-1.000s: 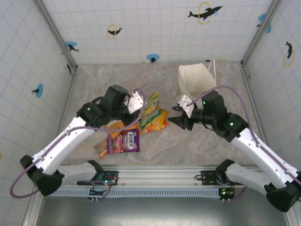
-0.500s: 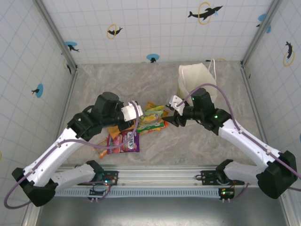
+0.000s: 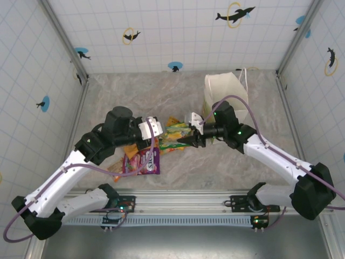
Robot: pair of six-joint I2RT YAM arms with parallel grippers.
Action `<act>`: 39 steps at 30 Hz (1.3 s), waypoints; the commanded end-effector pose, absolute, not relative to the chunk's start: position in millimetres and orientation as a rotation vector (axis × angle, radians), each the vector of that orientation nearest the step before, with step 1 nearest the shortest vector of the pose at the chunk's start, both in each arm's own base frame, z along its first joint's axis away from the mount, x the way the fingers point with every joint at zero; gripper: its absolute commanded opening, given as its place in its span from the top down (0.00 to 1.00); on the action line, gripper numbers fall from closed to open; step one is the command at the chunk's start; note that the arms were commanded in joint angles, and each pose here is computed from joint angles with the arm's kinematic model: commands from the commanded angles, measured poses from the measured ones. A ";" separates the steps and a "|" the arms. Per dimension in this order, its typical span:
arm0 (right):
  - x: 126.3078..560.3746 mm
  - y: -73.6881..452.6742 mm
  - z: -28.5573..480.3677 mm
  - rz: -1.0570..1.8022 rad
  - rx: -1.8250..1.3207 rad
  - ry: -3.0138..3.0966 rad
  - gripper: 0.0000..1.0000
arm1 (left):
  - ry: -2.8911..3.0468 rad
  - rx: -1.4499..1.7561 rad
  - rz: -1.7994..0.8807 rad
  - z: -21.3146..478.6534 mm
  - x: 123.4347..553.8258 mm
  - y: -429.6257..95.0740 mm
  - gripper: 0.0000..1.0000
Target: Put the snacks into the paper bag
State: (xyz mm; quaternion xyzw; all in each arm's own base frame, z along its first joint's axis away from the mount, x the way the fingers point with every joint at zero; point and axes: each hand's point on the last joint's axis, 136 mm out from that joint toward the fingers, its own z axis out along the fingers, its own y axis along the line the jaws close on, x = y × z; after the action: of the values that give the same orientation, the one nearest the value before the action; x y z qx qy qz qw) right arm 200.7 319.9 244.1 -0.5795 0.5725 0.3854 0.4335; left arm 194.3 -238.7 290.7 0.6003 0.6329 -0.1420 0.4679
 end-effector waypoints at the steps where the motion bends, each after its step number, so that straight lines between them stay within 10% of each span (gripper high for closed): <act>1: 194.6 326.2 249.1 1.027 -1.431 1.365 0.52 | 1.462 1.444 -0.373 307.7 193.5 -247.1 1.00; 11: 193.9 313.3 256.3 0.984 -1.395 1.359 0.84 | 1.499 1.387 -0.319 300.2 206.4 -243.8 1.00; 21: 214.1 281.9 315.8 0.767 -1.172 1.302 0.93 | 1.619 1.143 -0.259 297.2 234.2 -231.3 0.23; 39: 248.7 165.6 486.2 0.352 -0.434 1.084 0.96 | 2.015 0.645 -0.324 211.9 274.0 -219.6 0.18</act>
State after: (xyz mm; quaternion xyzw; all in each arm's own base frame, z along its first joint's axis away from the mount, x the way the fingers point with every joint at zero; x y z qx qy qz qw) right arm 257.5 199.9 415.1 -0.2982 0.5816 0.1796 0.7353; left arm 268.7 -217.0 213.8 0.3126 0.8163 -0.1063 0.4740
